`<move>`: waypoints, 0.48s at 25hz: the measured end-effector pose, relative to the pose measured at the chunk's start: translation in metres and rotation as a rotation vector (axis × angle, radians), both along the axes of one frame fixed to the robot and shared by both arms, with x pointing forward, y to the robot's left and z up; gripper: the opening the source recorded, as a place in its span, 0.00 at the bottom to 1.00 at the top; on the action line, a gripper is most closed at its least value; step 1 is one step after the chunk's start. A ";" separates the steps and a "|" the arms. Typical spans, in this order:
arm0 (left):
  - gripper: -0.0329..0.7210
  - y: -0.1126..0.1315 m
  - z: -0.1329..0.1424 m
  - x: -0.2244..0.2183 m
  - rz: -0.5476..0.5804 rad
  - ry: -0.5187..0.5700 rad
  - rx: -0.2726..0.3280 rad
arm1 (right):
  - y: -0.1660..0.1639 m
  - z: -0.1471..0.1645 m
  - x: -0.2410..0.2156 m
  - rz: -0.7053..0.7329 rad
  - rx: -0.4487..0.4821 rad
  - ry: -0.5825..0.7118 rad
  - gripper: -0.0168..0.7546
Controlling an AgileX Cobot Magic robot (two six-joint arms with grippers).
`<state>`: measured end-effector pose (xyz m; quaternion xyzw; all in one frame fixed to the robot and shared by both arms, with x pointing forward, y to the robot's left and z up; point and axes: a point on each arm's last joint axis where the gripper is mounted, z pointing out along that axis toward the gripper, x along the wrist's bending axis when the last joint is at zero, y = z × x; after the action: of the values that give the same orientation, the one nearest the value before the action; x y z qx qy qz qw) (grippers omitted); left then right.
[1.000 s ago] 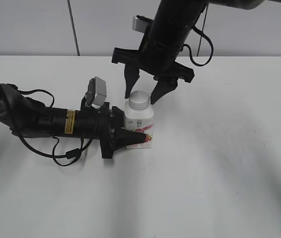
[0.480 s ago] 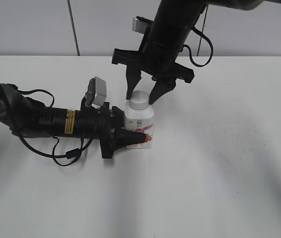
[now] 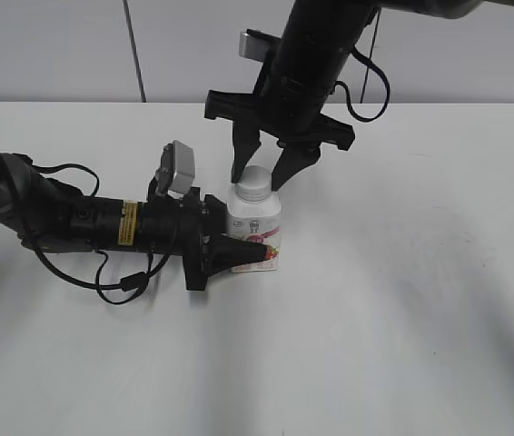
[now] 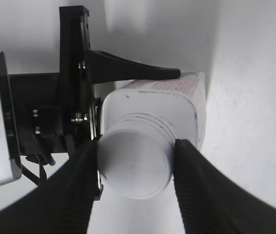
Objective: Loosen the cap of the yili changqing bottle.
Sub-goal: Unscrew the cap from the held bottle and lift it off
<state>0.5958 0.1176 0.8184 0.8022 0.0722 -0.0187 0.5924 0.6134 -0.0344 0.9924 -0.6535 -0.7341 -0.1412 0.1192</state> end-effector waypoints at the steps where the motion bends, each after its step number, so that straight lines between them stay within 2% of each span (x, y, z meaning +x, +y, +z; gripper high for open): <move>1: 0.53 0.000 0.000 0.000 0.000 -0.001 0.000 | 0.000 0.000 0.000 0.002 0.000 -0.001 0.52; 4: 0.53 0.000 0.000 0.000 -0.001 -0.001 0.000 | 0.000 0.000 0.000 0.005 -0.001 -0.001 0.51; 9: 0.53 0.000 0.000 0.000 -0.001 -0.001 0.001 | -0.001 0.000 0.000 0.011 -0.015 -0.005 0.61; 12: 0.53 0.000 0.000 0.000 -0.001 -0.001 0.001 | -0.001 0.000 0.000 0.013 -0.018 -0.006 0.63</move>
<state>0.5958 0.1177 0.8183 0.8026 0.0717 -0.0185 0.5920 0.6135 -0.0359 0.9921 -0.6492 -0.7399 -0.1359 0.1119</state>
